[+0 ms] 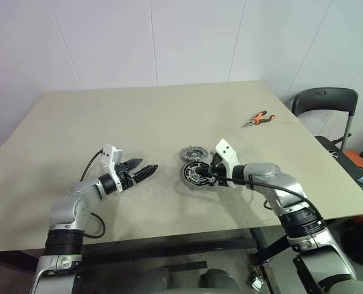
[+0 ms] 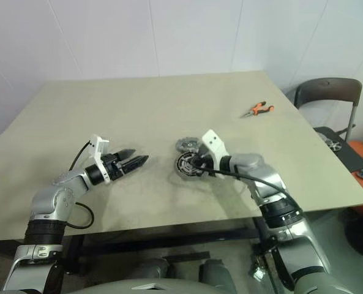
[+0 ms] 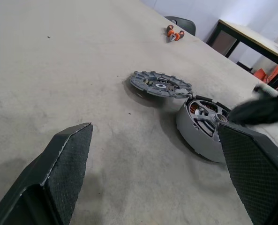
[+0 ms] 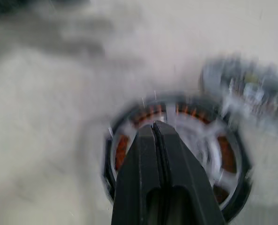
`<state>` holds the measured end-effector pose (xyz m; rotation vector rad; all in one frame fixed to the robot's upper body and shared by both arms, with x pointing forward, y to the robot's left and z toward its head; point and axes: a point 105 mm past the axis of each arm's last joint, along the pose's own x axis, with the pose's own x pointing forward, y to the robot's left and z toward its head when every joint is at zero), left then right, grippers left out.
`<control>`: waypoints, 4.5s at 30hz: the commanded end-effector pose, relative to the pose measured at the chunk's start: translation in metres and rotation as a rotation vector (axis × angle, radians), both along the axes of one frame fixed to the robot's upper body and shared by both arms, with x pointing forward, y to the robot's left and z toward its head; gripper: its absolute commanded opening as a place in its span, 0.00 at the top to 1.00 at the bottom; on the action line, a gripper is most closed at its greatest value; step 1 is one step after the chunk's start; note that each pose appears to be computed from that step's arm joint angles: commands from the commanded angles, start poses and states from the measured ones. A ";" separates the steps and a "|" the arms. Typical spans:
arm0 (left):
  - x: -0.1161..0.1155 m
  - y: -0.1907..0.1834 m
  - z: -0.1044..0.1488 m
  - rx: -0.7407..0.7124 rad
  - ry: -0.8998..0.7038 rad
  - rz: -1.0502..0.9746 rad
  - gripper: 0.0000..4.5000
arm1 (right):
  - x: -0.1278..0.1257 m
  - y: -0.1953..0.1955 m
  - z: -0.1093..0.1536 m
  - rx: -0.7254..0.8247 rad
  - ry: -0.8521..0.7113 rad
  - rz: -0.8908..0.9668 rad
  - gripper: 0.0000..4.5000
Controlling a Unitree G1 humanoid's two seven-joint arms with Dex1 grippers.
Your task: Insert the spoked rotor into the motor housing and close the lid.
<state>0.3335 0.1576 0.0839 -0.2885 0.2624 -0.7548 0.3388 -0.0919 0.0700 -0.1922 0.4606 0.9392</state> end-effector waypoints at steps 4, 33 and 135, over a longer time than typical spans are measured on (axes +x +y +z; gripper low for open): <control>0.001 -0.001 0.016 -0.002 -0.058 -0.013 0.00 | -0.005 0.002 -0.008 0.010 0.018 -0.008 1.00; -0.002 -0.005 0.015 -0.013 -0.054 -0.026 0.00 | -0.004 -0.002 0.026 0.261 0.070 -0.109 1.00; 0.001 -0.021 0.006 -0.044 -0.055 -0.012 0.00 | 0.000 -0.004 0.036 -0.667 -0.112 0.760 0.98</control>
